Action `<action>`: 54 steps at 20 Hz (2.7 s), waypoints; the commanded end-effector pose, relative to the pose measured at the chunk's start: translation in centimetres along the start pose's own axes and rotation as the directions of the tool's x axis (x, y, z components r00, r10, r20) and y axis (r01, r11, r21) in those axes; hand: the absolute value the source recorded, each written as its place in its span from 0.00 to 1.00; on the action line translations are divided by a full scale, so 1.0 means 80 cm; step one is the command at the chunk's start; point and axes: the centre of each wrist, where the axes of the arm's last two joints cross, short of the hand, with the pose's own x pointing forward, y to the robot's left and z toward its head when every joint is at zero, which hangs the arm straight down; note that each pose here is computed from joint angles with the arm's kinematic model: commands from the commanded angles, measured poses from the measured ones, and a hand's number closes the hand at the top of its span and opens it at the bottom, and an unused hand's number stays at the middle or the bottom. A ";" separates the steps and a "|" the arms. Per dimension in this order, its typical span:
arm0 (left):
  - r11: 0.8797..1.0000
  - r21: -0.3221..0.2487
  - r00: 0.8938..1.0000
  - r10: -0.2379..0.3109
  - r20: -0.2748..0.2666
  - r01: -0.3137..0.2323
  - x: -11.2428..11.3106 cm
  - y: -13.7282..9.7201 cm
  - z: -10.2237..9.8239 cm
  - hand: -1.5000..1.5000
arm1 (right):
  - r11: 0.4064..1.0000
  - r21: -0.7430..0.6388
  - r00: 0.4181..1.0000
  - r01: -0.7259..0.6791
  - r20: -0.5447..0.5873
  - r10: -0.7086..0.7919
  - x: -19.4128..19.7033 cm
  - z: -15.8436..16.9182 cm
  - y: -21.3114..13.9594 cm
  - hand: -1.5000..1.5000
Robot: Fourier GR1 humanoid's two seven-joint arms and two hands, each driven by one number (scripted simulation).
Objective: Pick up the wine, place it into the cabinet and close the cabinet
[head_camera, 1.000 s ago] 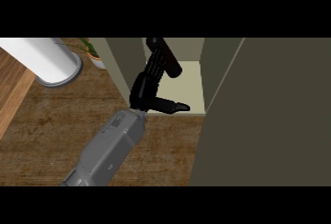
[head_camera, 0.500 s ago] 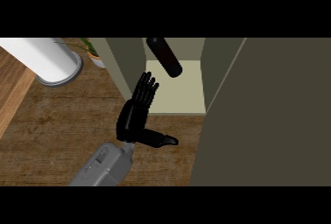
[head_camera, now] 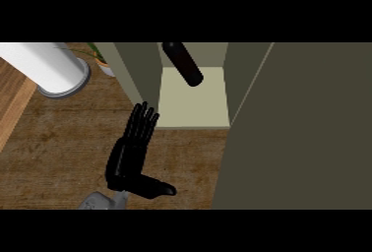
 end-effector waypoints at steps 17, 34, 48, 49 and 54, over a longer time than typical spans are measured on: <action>0.992 0.077 0.990 -0.105 0.094 0.098 0.085 0.119 0.055 0.00 | 0.882 0.437 0.981 0.177 -0.004 -0.195 0.063 0.023 0.025 1.00; 0.990 0.046 0.986 -0.134 0.099 0.130 0.169 0.191 0.075 0.00 | 0.849 0.482 0.965 0.214 0.028 -0.259 0.058 -0.001 0.045 1.00; 0.992 0.022 0.986 -0.125 0.114 0.123 0.185 0.200 0.056 0.00 | 0.842 0.512 0.976 0.171 0.031 -0.217 0.035 -0.084 0.088 1.00; 0.991 0.027 0.985 -0.137 0.104 0.135 0.190 0.208 0.058 0.00 | 0.845 0.511 0.977 0.160 0.039 -0.208 0.035 -0.103 0.094 1.00; 0.991 0.045 0.988 -0.130 0.087 0.127 0.185 0.207 0.066 0.00 | 0.852 0.498 0.979 0.165 0.020 -0.201 0.060 -0.172 0.158 1.00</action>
